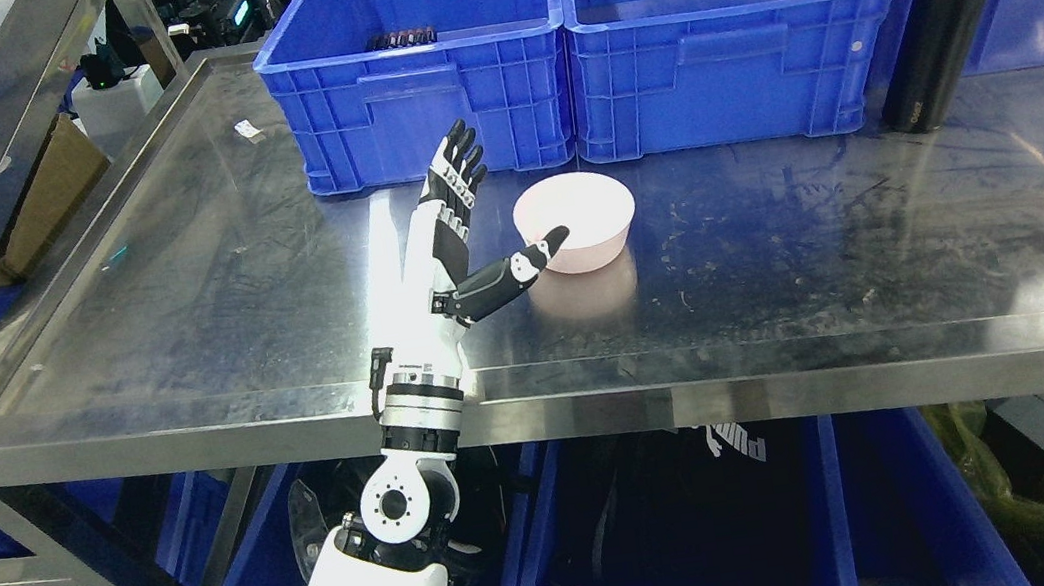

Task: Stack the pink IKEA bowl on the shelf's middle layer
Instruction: 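Raise the left hand and move it over the pink bowl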

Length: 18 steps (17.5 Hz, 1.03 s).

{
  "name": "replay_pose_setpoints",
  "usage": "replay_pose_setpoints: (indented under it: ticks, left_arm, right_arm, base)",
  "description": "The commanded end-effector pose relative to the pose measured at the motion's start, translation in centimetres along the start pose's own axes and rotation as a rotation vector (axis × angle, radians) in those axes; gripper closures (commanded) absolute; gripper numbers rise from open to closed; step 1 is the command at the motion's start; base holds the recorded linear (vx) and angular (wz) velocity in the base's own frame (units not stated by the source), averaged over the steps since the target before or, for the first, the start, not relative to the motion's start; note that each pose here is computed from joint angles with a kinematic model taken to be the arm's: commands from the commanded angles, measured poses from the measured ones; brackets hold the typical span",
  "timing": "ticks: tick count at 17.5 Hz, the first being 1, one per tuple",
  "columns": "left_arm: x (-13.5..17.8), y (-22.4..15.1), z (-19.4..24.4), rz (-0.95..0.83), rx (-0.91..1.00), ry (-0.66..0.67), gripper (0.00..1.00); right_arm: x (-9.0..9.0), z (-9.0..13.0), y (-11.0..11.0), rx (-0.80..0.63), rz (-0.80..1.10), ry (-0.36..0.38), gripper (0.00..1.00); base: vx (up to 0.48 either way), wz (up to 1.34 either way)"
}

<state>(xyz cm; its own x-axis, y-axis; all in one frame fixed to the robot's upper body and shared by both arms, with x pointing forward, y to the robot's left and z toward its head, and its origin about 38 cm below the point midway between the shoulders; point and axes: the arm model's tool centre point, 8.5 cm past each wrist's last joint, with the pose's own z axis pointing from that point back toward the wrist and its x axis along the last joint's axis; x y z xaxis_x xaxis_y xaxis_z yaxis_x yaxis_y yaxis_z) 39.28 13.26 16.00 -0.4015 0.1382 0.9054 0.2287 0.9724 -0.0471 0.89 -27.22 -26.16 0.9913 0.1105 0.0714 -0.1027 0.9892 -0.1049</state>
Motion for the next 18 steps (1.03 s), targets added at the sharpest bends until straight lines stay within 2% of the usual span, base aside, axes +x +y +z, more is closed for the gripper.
replay_pose_setpoints:
  ticks: [1,3,6,8,9,11,13,16,17,18]
  left_arm:
    - [-0.1,-1.1,0.4,-0.004,-0.049,-0.003,0.00]
    - [0.4,-2.2,0.1,0.003,-0.088,-0.047,0.00]
    - [3.8,-3.2,-4.0,-0.164,-0.183,-0.176,0.00]
    - [7.1,-4.3,-7.4,-0.408,-0.265,-0.292,0.00]
    - [7.5,-5.1,-8.3,-0.568,-0.335,-0.308,0.00]
    - [6.0,-5.4,-8.4,-0.887,-0.618,-0.221,0.00]
    - [6.3,-2.9,-9.2,-1.090,-0.835,-0.121,0.01]
    - [8.2,-1.5,-10.4,-1.141,-0.823,-0.174,0.00]
    - [7.7,-1.9,-9.4,-1.107,-0.829,-0.221,0.00]
    - [6.5,-1.9,-8.2,-1.060,-0.822,-0.205,0.00]
  right_arm:
    - [0.3,0.0,-1.1,-0.018,0.001,-0.013,0.00]
    - [0.2,0.0,-1.1,-0.018,0.001,-0.012,0.00]
    - [0.3,0.0,-1.1,-0.018,0.001,-0.013,0.00]
    - [0.3,0.0,-1.1,-0.018,0.001,-0.013,0.00]
    - [0.3,0.0,-1.1,-0.018,0.001,-0.013,0.00]
    - [0.3,0.0,-1.1,-0.018,0.001,-0.013,0.00]
    - [0.3,0.0,-1.1,-0.018,0.001,-0.013,0.00]
    - [0.3,0.0,-1.1,-0.018,0.001,-0.013,0.00]
    - [0.3,0.0,-1.1,-0.018,0.001,-0.013,0.00]
    - [0.3,0.0,-1.1,-0.018,0.001,-0.013,0.00]
  base:
    - [0.083,0.04]
    - [0.058,0.03]
    - [0.009,0.03]
    - [-0.008,-0.02]
    - [-0.015,0.00]
    - [-0.008,0.00]
    - [-0.001,-0.01]
    - [-0.001,0.00]
    - [0.000,0.00]
    - [0.000,0.00]
